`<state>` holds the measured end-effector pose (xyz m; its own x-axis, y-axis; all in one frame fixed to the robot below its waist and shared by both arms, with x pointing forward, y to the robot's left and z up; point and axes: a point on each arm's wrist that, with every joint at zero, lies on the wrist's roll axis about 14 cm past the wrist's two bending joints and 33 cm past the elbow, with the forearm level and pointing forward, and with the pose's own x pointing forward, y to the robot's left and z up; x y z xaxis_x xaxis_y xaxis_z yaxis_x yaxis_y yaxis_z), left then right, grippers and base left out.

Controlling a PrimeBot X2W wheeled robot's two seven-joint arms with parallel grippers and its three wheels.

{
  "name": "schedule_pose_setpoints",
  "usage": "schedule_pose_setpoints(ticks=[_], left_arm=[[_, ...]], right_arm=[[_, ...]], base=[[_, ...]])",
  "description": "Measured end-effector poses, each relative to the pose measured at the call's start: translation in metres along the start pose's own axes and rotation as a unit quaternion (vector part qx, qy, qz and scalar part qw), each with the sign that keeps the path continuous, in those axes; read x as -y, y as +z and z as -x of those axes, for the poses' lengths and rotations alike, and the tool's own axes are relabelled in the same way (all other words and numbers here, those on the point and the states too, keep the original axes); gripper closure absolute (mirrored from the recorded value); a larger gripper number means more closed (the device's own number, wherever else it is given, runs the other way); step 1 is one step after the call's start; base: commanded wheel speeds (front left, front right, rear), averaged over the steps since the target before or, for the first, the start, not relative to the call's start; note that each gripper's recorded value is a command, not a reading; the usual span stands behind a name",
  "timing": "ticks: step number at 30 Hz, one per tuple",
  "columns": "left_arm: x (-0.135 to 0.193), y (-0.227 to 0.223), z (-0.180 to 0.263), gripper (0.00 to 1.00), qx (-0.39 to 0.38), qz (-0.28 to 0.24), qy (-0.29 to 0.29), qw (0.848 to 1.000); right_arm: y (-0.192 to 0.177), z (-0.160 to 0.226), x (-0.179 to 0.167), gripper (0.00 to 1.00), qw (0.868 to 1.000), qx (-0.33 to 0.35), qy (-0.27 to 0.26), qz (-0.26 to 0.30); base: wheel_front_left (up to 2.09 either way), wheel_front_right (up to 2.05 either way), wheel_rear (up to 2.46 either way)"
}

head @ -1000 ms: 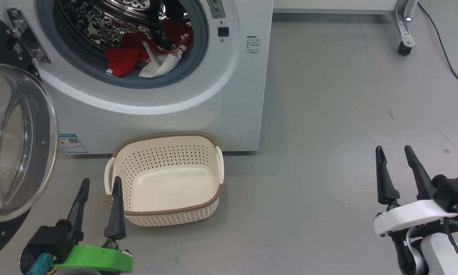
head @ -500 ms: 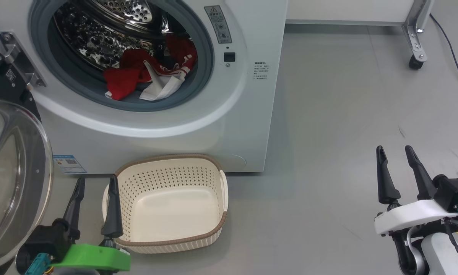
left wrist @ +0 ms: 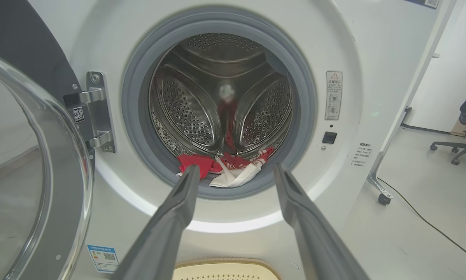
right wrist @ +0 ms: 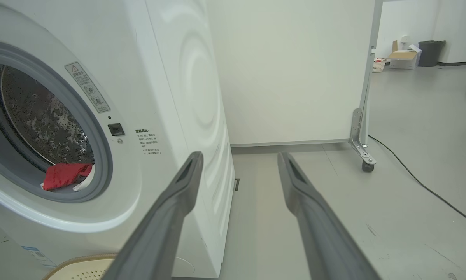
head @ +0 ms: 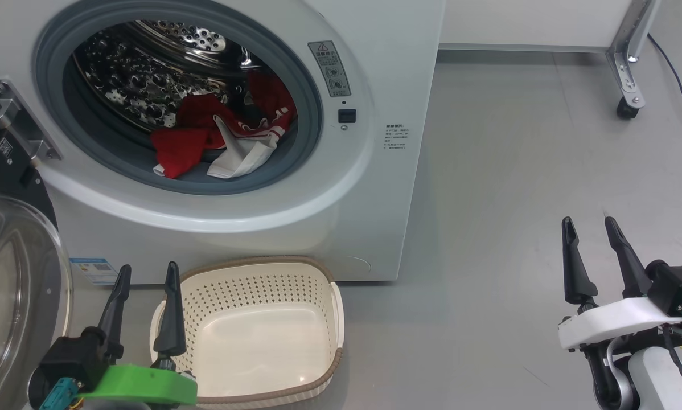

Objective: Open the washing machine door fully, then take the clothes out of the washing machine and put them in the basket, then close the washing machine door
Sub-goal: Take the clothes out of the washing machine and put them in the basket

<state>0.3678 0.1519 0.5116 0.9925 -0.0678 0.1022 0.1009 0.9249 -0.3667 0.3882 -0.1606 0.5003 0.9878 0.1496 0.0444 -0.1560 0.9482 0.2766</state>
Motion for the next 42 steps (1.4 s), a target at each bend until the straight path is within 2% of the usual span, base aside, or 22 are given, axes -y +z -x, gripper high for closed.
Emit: schedule_pose_setpoints(ticks=[42], left_arm=[[0.004, -0.018, 0.001, 0.0, -0.029, -0.013, -0.009, 0.999]], right_arm=[[-0.006, 0.0, 0.003, 0.0, 1.0, -0.008, -0.003, -0.002]], base=[[0.1, -0.11, 0.01]])
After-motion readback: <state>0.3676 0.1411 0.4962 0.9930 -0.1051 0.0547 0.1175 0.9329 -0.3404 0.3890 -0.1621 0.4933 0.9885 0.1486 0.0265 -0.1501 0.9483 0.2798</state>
